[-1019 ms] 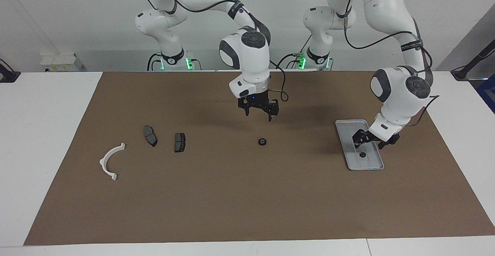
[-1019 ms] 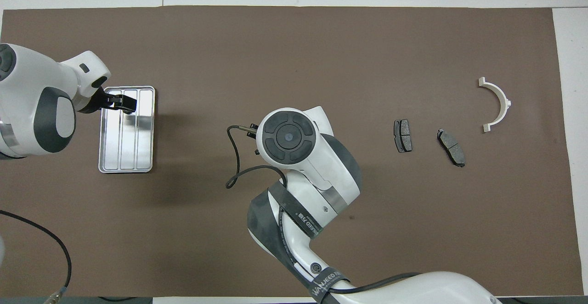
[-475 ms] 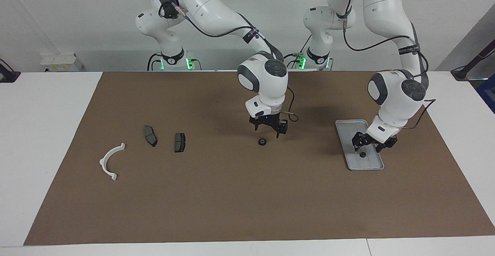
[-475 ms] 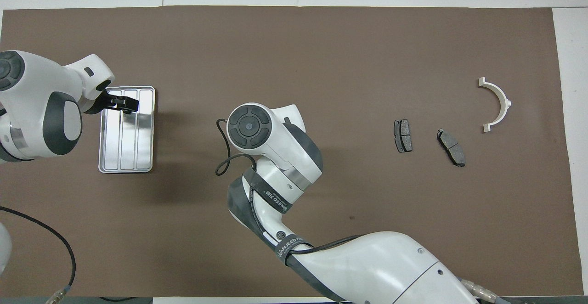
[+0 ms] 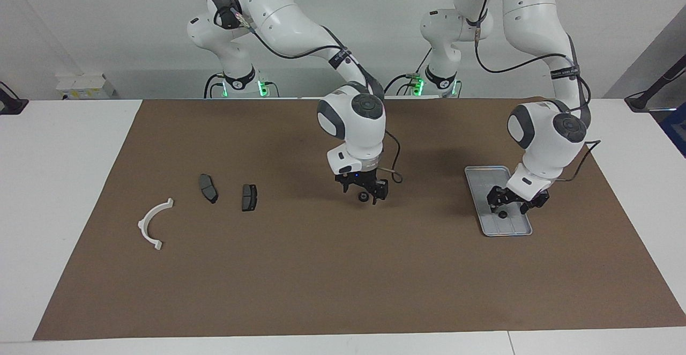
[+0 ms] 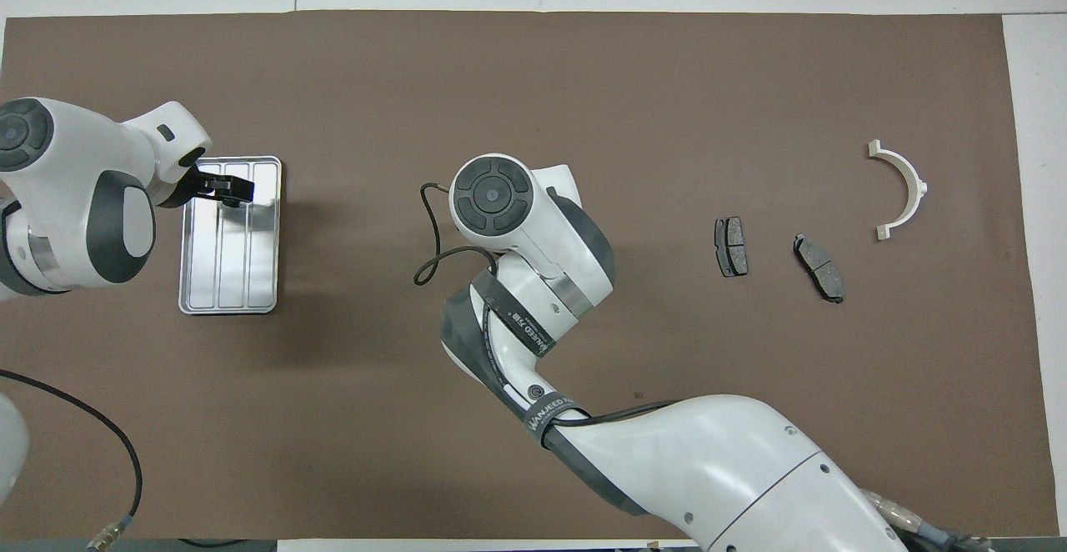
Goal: Place bearing gear from tray to pile
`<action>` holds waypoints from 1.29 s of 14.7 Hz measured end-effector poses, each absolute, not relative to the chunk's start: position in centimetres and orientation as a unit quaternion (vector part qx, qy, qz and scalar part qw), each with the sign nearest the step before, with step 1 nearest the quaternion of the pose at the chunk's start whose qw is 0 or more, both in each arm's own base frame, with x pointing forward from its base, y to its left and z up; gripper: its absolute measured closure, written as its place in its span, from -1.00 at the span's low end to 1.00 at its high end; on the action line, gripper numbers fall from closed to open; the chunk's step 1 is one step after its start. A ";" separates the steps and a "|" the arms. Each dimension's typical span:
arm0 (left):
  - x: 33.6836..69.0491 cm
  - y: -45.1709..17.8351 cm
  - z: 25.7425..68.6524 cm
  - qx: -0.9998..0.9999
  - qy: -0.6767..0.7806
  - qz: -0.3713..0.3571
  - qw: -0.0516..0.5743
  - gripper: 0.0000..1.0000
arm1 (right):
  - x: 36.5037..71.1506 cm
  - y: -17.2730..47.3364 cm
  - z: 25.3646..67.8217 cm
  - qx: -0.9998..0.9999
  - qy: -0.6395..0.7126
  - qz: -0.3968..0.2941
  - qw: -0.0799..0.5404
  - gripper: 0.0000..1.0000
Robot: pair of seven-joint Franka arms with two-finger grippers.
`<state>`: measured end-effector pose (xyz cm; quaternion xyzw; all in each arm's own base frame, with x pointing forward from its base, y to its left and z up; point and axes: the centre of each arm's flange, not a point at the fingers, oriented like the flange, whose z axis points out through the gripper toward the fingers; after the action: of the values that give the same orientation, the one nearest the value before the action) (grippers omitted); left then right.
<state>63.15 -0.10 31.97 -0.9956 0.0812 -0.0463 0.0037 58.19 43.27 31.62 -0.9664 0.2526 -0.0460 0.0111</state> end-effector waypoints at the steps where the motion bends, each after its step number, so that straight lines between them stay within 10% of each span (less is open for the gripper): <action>1: 63.1 -0.1 31.6 -0.995 0.081 -0.049 0.004 -0.81 | 58.1 43.4 31.3 -0.967 0.251 -0.045 0.010 -1.00; 13: 62.3 0.0 29.5 -0.995 0.081 -0.059 0.006 -0.74 | 56.1 45.7 29.2 -0.973 0.228 -0.034 0.001 -1.00; 19: 62.3 -0.9 29.9 -0.995 0.084 -0.063 0.000 0.52 | 56.0 45.3 28.4 -0.975 0.221 -0.036 -0.010 -1.00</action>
<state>62.34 -0.88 29.93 -0.9945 0.0838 -0.0628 0.0002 56.05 45.29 28.39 -0.9745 0.2213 -0.0360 -0.0100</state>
